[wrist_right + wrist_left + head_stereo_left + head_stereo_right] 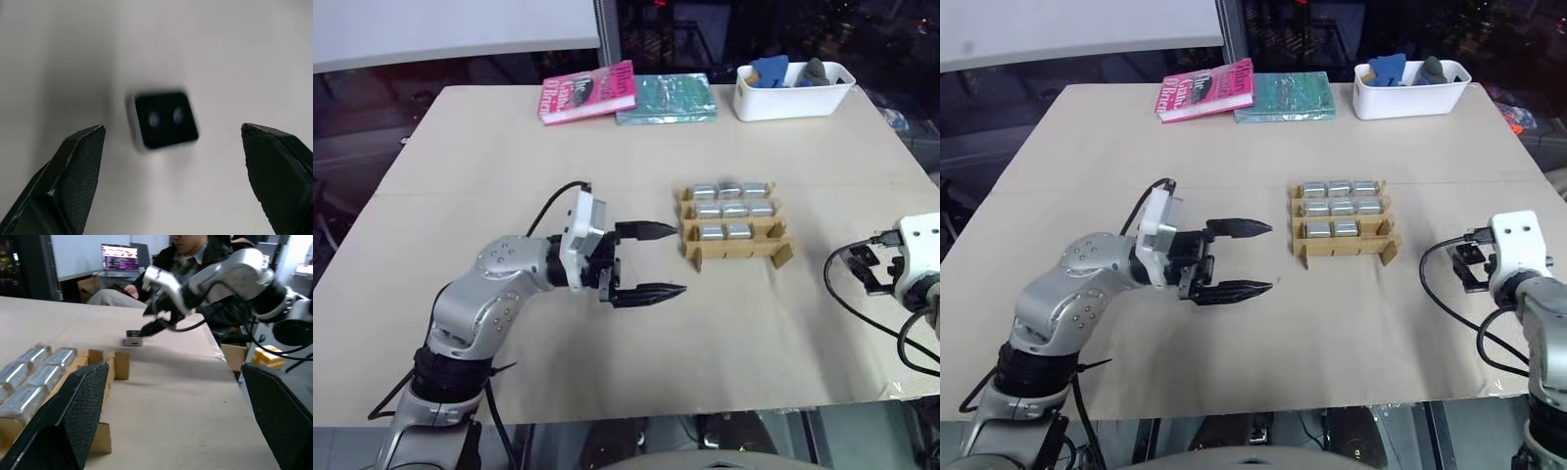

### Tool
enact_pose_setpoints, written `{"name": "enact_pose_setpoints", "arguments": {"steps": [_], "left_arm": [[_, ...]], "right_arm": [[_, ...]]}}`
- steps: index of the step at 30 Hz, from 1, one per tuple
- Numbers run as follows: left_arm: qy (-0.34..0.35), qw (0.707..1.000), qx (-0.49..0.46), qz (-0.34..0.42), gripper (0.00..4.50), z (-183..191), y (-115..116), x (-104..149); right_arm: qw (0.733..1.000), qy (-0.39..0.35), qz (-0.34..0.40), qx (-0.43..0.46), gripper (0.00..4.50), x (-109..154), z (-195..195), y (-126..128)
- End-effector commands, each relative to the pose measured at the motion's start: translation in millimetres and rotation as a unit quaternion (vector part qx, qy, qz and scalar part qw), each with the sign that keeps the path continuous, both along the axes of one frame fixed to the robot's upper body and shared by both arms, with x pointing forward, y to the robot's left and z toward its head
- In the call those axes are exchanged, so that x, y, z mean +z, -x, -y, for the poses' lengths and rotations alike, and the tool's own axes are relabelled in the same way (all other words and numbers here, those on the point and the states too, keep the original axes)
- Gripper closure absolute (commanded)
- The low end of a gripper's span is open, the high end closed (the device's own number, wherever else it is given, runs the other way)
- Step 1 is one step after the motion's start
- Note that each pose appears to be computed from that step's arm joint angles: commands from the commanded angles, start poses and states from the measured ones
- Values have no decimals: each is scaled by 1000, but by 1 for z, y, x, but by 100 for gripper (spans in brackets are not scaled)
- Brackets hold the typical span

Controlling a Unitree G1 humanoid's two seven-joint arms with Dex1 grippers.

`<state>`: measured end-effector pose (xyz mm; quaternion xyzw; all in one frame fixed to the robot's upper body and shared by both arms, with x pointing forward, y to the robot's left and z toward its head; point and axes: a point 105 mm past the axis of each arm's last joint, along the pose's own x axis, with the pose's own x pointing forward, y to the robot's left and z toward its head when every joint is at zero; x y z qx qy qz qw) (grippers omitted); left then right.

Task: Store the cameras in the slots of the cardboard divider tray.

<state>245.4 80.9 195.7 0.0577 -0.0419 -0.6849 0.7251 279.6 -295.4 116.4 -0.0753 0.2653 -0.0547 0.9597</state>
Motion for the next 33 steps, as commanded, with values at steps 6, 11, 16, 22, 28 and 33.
{"name": "enact_pose_setpoints", "arguments": {"steps": [6,11,16,22,28,33], "left_arm": [[0,1000,1,14,0,-1,5,3],[1,1000,12,15,0,-3,6,2],[2,1000,18,16,0,-4,7,2],[2,999,27,18,0,-5,6,2],[11,999,37,13,0,-5,4,2],[69,993,84,-55,0,-1,-14,19]], "right_arm": [[1000,-5,12,-15,8,4,11,-11],[1000,-3,5,-17,8,-1,17,-19],[1000,2,2,-16,8,-5,24,-27],[1000,-12,-6,-4,92,-9,24,-31],[1000,0,3,19,254,-4,20,-32],[983,79,82,144,254,34,-13,-28]]}}
